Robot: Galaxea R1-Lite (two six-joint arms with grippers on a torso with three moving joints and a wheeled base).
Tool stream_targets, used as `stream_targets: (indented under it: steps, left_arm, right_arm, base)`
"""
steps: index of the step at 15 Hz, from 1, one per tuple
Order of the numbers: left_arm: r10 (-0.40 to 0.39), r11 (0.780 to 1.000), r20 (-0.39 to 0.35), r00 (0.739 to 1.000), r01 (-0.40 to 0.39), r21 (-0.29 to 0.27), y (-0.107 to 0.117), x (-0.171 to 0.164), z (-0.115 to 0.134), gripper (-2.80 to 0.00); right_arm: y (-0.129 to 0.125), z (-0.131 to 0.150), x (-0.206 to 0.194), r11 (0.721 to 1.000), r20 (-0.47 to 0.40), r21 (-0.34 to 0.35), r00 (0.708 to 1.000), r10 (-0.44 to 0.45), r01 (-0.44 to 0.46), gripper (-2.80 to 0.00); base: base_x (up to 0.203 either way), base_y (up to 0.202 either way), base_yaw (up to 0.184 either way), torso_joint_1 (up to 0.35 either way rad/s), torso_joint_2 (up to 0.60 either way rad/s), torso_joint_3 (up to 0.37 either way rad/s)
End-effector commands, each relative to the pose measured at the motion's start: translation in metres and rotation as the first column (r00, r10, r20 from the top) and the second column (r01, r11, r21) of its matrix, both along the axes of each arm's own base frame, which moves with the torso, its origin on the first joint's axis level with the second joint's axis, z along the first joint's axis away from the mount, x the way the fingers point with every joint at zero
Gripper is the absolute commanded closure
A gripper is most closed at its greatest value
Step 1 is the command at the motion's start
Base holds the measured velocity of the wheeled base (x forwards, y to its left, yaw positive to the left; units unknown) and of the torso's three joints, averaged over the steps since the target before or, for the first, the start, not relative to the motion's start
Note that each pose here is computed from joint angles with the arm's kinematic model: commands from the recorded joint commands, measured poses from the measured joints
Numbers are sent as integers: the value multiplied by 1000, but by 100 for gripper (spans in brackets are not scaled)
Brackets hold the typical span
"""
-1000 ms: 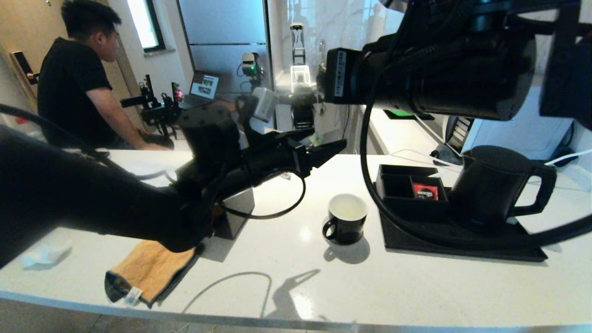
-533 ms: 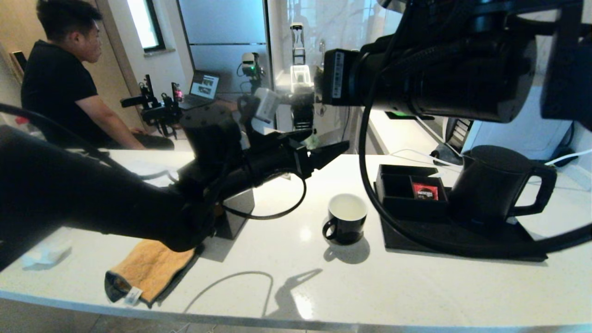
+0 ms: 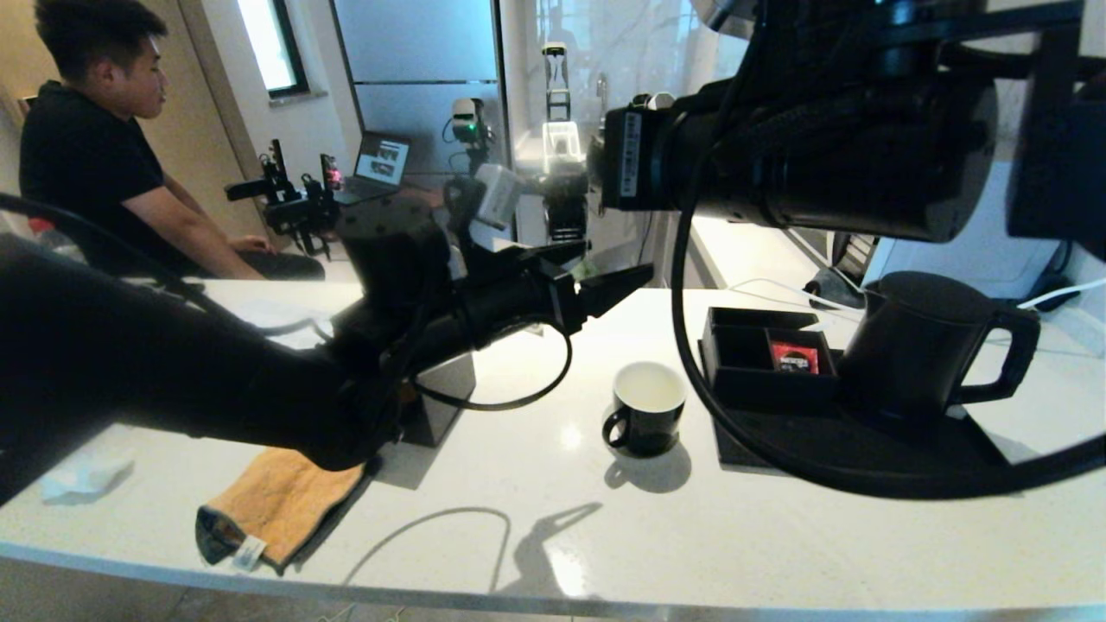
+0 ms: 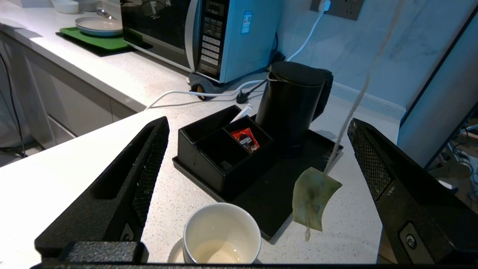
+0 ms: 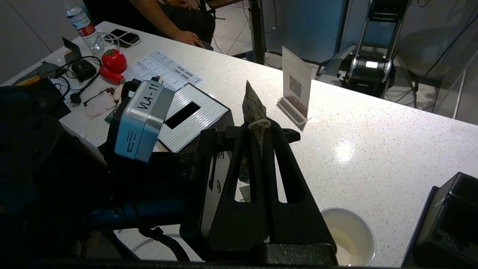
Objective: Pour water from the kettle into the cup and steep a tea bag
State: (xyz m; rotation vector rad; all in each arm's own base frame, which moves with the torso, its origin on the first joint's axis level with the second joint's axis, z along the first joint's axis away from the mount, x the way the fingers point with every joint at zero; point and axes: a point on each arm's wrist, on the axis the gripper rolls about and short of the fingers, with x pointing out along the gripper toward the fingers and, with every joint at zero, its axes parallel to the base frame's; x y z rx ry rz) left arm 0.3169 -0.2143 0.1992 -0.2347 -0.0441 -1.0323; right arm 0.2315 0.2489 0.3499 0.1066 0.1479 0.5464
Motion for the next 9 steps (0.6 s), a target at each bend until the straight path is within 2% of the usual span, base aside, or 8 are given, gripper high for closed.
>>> stream_targets:
  steps: [1, 9]
  left_arm:
    - [-3, 1000, 7, 1000, 3, -6, 1, -1, 2, -280]
    - [-6, 1000, 2, 1000, 6, -1, -1, -2, 0, -280]
  right_arm:
    - [0, 0, 0, 1000, 0, 0, 1000, -1, 1, 0]
    - [0, 1, 0, 1000, 1, 1, 1000, -2, 2, 0]
  base:
    - [0, 0, 0, 0, 0, 0]
    - [0, 0, 0, 0, 0, 0]
